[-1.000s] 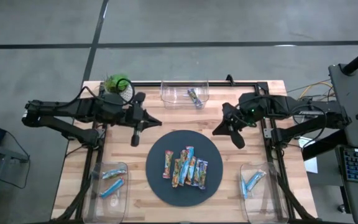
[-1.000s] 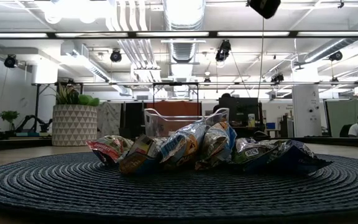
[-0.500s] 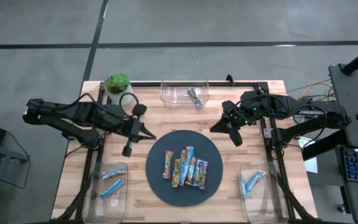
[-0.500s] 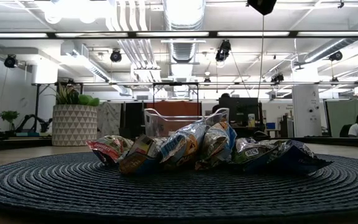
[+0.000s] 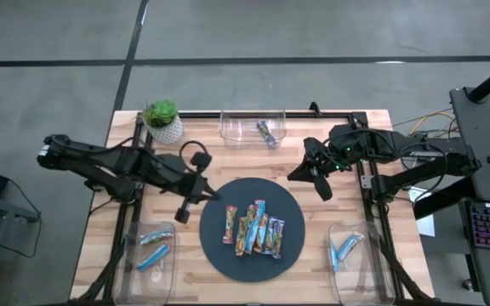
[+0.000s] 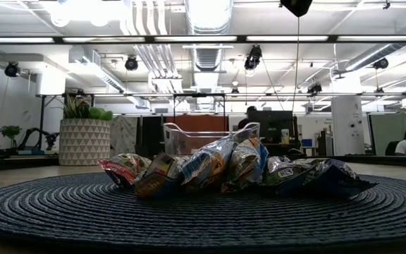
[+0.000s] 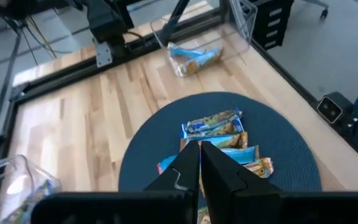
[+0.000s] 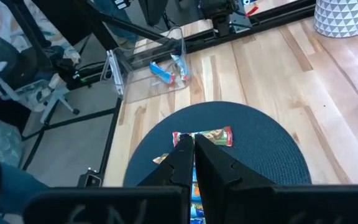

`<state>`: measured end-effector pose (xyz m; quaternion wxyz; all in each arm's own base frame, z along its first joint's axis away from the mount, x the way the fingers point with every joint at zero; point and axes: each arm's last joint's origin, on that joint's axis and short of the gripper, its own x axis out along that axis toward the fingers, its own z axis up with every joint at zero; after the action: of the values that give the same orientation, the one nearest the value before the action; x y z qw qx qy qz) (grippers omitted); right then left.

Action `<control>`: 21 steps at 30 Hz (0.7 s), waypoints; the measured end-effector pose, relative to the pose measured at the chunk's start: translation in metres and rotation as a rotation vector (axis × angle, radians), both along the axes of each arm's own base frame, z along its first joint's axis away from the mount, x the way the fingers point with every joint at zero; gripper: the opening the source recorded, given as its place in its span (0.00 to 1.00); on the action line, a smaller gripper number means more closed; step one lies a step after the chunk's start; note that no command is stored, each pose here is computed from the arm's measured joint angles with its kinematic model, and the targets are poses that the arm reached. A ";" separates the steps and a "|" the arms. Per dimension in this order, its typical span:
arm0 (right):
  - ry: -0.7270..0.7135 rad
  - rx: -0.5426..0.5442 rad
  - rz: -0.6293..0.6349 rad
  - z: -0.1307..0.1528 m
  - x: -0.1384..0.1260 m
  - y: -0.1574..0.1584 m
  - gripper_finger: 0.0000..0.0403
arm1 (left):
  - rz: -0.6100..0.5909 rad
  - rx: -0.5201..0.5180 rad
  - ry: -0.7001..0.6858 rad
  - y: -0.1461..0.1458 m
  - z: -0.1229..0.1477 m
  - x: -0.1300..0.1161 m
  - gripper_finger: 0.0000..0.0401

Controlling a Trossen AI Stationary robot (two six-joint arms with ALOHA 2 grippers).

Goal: Pick and place Granola Bars by type
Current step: Put the red granola bar into the bottom left transparent bin

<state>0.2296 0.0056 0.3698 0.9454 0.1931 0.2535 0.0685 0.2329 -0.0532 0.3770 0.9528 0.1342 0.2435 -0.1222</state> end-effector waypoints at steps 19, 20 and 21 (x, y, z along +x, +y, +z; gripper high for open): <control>0.002 -0.005 0.005 0.000 0.000 0.000 0.02 | 0.118 -0.083 0.156 -0.002 0.020 0.060 0.04; 0.002 -0.005 0.005 0.000 0.000 0.000 0.02 | 0.122 -0.089 0.153 -0.002 0.021 0.061 0.06; 0.002 -0.005 0.005 0.000 0.000 0.000 0.02 | 0.126 -0.095 0.151 -0.002 0.021 0.061 0.08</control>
<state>0.2295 0.0057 0.3693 0.9454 0.1903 0.2551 0.0701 0.2942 -0.0552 0.3980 0.9427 0.0639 0.3167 -0.0830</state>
